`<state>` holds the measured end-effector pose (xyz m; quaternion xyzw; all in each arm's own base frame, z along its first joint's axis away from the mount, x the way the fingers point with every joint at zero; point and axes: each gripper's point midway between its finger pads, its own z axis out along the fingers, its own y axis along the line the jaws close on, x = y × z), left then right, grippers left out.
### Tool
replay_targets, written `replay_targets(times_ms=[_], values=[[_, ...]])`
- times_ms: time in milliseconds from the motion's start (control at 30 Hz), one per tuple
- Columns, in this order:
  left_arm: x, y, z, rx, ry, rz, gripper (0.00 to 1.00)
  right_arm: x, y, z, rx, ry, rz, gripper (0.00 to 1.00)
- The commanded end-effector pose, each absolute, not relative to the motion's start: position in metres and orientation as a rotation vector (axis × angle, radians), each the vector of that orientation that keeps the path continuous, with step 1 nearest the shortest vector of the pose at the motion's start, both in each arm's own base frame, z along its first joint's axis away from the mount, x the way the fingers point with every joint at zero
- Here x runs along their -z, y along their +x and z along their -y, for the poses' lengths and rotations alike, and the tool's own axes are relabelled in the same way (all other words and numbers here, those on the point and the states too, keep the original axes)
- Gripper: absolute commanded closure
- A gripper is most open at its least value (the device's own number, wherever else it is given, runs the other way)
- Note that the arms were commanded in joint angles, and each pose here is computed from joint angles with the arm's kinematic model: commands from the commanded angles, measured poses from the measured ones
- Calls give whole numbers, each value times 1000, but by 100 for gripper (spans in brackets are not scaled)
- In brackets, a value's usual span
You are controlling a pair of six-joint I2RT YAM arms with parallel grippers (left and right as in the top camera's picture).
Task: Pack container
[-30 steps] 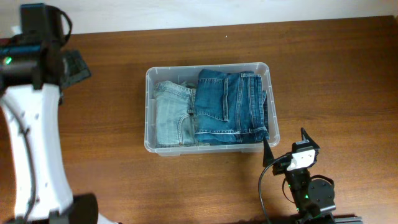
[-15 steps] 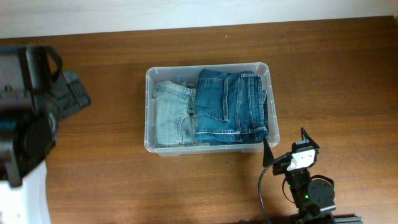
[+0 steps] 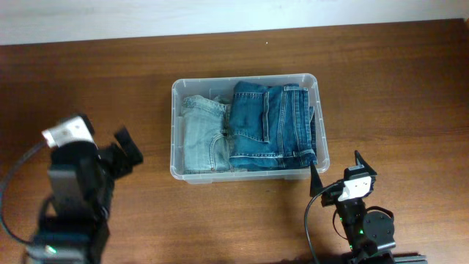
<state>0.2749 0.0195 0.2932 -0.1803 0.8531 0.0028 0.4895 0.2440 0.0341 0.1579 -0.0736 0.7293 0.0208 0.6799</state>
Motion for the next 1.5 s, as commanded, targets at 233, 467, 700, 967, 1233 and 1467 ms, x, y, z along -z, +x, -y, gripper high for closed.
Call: replay_targets(times_ms=[233,467,700,967,1233,1467], values=[[-198,261,-17,78,-427,-1885,1,-156,244,-32,-35,-162,-1641,1],[-176,260,-16,120,-414,-1763,1,-156,244,-32,-35,-162,-1641,1],[-154,252,-15,126,-401,-1745,0,-156,244,-32,-35,-162,-1641,1],[-153,247,-25,25,-333,-1711,1,-156,244,-32,-35,-162,-1641,1],[-157,246,-19,-74,-126,-1695,1,-156,244,-32,-35,-162,-1641,1],[-155,242,-19,-102,-93,-1694,1,-156,244,-32,-35,-162,-1641,1]])
